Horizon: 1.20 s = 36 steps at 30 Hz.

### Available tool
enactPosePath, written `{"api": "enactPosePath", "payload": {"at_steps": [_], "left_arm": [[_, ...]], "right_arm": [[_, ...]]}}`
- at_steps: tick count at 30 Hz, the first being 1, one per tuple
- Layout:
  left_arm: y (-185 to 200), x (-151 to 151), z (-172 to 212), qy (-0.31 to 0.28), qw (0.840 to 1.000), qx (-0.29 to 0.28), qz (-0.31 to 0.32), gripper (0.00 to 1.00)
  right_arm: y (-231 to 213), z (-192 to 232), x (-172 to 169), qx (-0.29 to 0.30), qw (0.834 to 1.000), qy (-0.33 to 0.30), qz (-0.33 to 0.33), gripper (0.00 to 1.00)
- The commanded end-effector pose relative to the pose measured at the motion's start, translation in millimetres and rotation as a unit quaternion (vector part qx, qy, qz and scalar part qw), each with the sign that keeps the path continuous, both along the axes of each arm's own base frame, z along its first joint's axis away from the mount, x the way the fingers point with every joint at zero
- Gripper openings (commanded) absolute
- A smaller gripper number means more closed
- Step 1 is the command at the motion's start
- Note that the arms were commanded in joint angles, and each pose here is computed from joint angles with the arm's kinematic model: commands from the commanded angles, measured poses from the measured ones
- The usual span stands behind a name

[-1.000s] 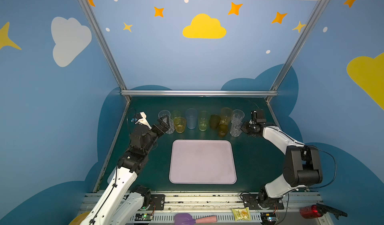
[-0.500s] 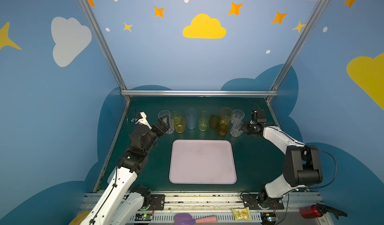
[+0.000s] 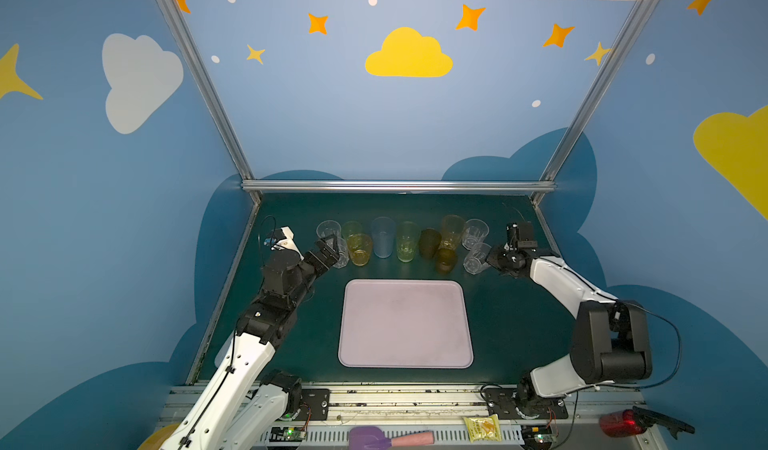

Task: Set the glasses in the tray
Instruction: 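Lower the right gripper and close it on the clear faceted glass rim, then carry the clear glass with the right gripper onto the tray's near corner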

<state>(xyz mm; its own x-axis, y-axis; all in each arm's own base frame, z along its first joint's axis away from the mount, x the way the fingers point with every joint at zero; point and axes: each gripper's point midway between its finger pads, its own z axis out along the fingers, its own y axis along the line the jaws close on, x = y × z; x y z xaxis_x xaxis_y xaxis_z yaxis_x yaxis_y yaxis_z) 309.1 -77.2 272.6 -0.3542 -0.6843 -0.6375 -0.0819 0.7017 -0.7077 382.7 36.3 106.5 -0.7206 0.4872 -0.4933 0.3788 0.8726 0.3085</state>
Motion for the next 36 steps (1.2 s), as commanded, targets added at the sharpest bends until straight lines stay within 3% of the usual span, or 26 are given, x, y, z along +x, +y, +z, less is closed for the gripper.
{"api": "enactPosePath", "payload": {"at_steps": [1, 11, 18, 23, 28, 36], "left_arm": [[6.4, -8.3, -0.6, 0.006, 1.0, 0.016, 0.006, 1.0], [-1.3, -27.4, -29.2, 0.048, 0.998, 0.025, -0.032, 1.0], [-17.5, -43.7, -45.6, 0.093, 0.992, 0.012, -0.086, 1.0], [-31.5, -53.3, -56.4, 0.117, 0.985, -0.004, -0.126, 1.0], [-35.9, -55.8, -65.0, 0.129, 0.982, -0.009, -0.136, 1.0], [-38.5, -53.0, -64.9, 0.122, 0.983, -0.008, -0.139, 1.0]], "right_arm": [[-4.0, 16.5, -8.4, -0.009, 1.0, -0.015, 0.006, 0.0], [9.9, 44.6, -45.2, 0.015, 0.998, -0.014, 0.06, 0.0], [30.5, 55.3, -80.2, 0.047, 0.991, 0.025, 0.119, 0.0], [39.5, 56.7, -107.6, 0.031, 0.987, 0.055, 0.147, 0.0], [44.0, 50.6, -129.2, 0.001, 0.983, 0.082, 0.164, 0.0], [60.5, 42.8, -161.2, 0.004, 0.979, 0.103, 0.175, 0.0]]}}
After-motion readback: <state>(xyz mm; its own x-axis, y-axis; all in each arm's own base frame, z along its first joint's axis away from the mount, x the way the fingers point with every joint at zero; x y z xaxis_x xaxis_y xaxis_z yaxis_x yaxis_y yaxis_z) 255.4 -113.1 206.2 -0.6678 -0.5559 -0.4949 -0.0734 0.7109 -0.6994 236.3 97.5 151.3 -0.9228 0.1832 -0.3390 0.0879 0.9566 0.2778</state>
